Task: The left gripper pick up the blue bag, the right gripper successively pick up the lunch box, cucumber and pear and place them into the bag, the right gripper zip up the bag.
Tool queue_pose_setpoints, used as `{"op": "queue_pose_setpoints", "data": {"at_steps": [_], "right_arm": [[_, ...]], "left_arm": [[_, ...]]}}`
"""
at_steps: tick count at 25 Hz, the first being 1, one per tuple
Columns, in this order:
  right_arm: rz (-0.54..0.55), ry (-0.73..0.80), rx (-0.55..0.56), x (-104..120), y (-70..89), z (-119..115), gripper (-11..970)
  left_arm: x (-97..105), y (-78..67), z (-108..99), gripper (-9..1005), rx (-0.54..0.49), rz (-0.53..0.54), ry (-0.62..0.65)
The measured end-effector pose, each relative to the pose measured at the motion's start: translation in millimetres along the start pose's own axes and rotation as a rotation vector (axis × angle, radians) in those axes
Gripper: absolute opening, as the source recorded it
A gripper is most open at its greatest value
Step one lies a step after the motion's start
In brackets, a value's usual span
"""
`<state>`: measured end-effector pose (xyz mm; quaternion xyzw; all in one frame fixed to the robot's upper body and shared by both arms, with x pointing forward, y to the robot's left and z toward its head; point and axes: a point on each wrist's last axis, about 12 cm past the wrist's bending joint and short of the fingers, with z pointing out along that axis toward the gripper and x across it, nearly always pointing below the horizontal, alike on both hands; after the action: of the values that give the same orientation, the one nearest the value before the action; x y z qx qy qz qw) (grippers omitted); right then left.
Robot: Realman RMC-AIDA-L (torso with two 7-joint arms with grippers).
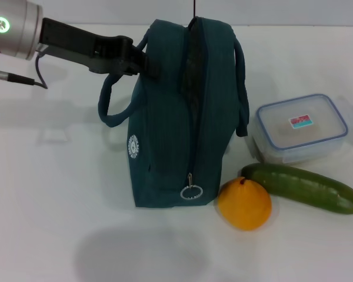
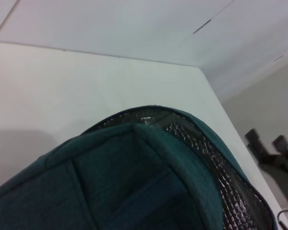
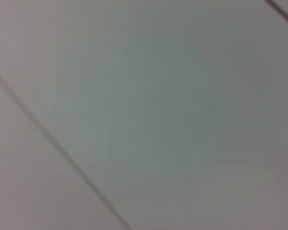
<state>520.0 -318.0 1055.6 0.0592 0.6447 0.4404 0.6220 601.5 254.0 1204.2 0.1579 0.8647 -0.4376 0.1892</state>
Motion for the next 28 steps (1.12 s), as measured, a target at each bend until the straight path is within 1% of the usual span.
{"op": "queue_pose_setpoints", "data": {"at_steps": [7, 14, 18, 23, 28], "right_arm": [[0.135, -0.039, 0.176, 22.8, -11.2, -10.1, 646], [0.217, -0.002, 0.236, 40.3, -11.5, -6.2, 639], [0.292, 0.023, 0.254, 50.4, -9.1, -2.2, 635], [0.373, 0.038, 0.264, 58.1, -6.4, 0.5, 630], [0.430, 0.041, 0.277, 63.3, -5.0, -1.2, 625]], "left_arm": [[-2.2, -2.3, 2.7, 51, 0.024, 0.025, -0.033], [-3.6, -2.7, 3.8, 51, 0.027, 0.047, -0.050], [-3.9, -2.5, 4.1, 51, 0.024, 0.054, -0.052], [-3.4, -1.9, 4.5, 50, 0.024, 0.069, -0.049], [-2.2, 0.4, 4.3, 50, 0.025, 0.074, -0.047]]}}
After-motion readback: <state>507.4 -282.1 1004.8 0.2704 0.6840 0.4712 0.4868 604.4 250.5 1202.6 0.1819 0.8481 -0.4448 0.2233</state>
